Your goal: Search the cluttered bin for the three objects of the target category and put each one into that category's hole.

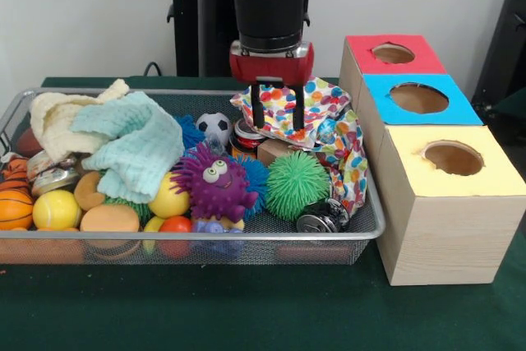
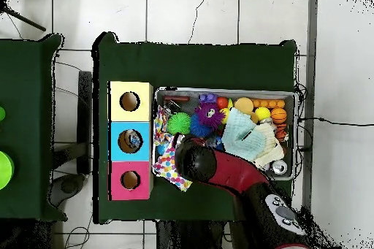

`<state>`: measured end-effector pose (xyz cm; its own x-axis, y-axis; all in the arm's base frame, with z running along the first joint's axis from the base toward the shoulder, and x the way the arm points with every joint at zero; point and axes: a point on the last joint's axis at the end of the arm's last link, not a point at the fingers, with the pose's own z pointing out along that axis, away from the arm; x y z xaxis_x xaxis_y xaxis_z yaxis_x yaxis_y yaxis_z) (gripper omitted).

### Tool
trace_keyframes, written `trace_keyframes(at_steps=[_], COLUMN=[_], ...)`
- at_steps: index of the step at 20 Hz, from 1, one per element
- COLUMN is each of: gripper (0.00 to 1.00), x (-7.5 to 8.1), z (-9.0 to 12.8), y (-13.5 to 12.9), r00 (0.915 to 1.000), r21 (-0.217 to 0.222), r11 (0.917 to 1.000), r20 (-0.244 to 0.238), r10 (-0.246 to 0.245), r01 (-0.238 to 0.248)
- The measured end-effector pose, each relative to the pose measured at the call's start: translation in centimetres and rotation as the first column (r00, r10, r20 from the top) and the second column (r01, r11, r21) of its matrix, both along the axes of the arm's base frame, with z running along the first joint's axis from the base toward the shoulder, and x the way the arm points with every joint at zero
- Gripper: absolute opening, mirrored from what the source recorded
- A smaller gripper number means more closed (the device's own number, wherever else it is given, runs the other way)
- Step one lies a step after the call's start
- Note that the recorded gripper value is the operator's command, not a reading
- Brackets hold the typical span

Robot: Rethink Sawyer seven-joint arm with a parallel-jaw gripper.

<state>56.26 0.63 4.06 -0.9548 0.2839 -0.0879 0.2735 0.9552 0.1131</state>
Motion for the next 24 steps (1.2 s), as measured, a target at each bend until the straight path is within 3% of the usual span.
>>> trace_keyframes(at_steps=[10, 13, 17, 22, 23, 24], gripper=[1.0, 1.0, 1.0, 1.0, 0.0, 0.0], x=[-2.3, -2.4, -1.7, -1.9, -2.2, -2.3], z=[-4.1, -4.8, -5.2, -6.2, -6.8, -7.0], y=[5.8, 6.6, 7.2, 7.1, 6.4, 6.2], r00=[0.995, 0.9918, 0.977, 0.9693, 0.9683, 0.9682], r21=[0.007, 0.005, -0.02, -0.024, -0.02, -0.019], r11=[0.9953, 0.9924, 0.9803, 0.9745, 0.9724, 0.9721], r20=[0.024, 0.033, 0.089, 0.112, 0.099, 0.096], r10=[-0.097, -0.123, -0.194, -0.219, -0.229, -0.231], r01=[0.097, 0.123, 0.196, 0.223, 0.232, 0.234])
